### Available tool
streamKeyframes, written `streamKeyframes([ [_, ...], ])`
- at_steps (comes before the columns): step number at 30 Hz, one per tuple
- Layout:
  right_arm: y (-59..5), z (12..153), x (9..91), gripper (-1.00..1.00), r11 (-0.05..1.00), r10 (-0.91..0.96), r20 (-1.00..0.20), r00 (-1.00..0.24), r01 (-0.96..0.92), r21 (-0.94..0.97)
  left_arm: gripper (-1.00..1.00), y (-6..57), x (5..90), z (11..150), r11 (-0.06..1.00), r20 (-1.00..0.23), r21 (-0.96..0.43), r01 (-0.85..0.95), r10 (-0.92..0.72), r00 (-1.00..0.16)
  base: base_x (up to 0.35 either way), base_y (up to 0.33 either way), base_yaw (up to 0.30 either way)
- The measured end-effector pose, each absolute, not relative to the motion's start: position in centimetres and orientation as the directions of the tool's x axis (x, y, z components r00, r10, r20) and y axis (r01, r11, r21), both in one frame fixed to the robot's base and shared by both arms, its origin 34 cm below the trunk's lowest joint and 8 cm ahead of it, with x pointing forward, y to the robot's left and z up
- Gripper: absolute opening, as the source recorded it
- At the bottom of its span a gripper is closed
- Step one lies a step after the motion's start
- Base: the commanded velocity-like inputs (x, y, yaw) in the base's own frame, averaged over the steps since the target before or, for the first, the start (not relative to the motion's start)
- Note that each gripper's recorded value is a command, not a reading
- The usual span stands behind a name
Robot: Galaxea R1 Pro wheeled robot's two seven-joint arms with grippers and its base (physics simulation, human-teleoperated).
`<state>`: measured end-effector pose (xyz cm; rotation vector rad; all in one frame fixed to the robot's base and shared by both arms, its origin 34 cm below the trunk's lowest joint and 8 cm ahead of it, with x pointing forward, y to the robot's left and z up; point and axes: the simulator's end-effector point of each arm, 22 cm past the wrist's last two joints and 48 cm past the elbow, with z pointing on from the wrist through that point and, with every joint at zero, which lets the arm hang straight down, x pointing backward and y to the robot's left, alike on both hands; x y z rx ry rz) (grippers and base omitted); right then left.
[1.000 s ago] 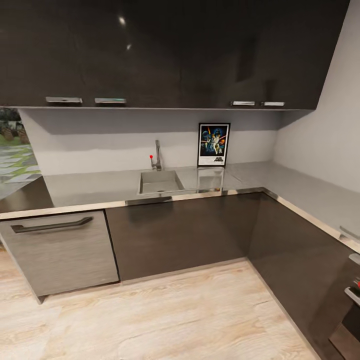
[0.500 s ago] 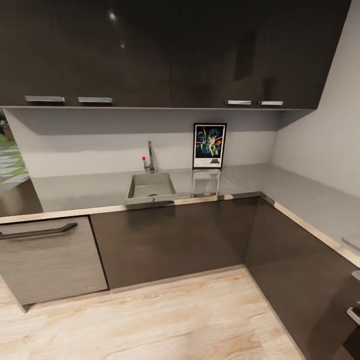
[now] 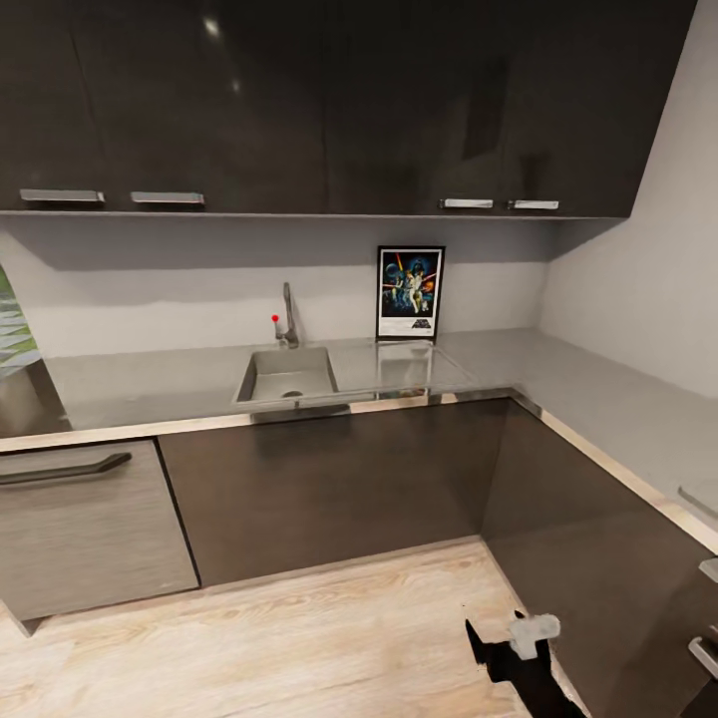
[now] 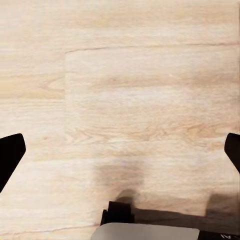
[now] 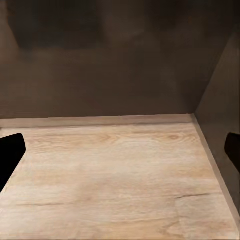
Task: Pick up the poster from the kitchen countertop and hang it on one of the wall nails in the kitchen.
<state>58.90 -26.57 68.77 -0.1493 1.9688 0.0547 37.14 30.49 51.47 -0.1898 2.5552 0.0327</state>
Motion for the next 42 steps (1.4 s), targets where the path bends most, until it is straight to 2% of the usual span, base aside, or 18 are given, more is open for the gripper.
streamKeyframes([
  [4,-23.8,77.2,62.6,1.00,0.973,-0.082,-0.941,-0.328,-0.232,-0.004,1.00,31.5,37.5,52.4,0.976,-0.561,-0.171,-0.131,-0.206,-0.802,0.004,-0.005,0.000],
  [10,-21.2,88.3,68.2,1.00,0.939,-0.086,-0.964,-0.251,-0.345,0.006,1.00,32.3,37.7,53.4,0.954,-0.571,-0.267,-0.134,-0.269,-0.776,0.001,-0.001,0.000],
  [20,-22.2,103.7,76.0,1.00,0.871,-0.128,-0.968,-0.215,-0.492,-0.006,1.00,32.7,37.2,53.4,0.947,-0.563,-0.287,-0.145,-0.289,-0.774,0.000,0.000,0.000],
  [23,-26.2,107.4,78.0,1.00,0.894,-0.090,-0.975,-0.203,-0.447,0.010,1.00,32.7,37.2,53.4,0.947,-0.563,-0.287,-0.145,-0.289,-0.774,0.000,0.000,0.000],
  [24,-29.6,108.7,79.2,1.00,0.916,-0.027,-0.977,-0.213,-0.398,0.061,1.00,32.8,37.2,53.4,0.947,-0.564,-0.287,-0.144,-0.289,-0.773,0.000,0.000,0.000],
  [27,-32.4,109.1,80.2,1.00,0.912,0.075,-0.967,-0.245,-0.375,0.165,1.00,33.0,37.3,53.5,0.948,-0.567,-0.285,-0.143,-0.287,-0.772,0.071,-0.057,0.000],
  [32,-32.8,109.9,80.8,1.00,0.862,0.135,-0.949,-0.284,-0.439,0.253,1.00,33.9,37.2,53.6,0.952,-0.569,-0.272,-0.142,-0.278,-0.774,0.189,-0.151,0.000],
  [42,-32.3,111.6,81.0,1.00,0.848,0.089,-0.957,-0.275,-0.483,0.218,1.00,34.3,37.2,53.6,0.953,-0.569,-0.268,-0.143,-0.276,-0.775,0.071,-0.058,0.000],
])
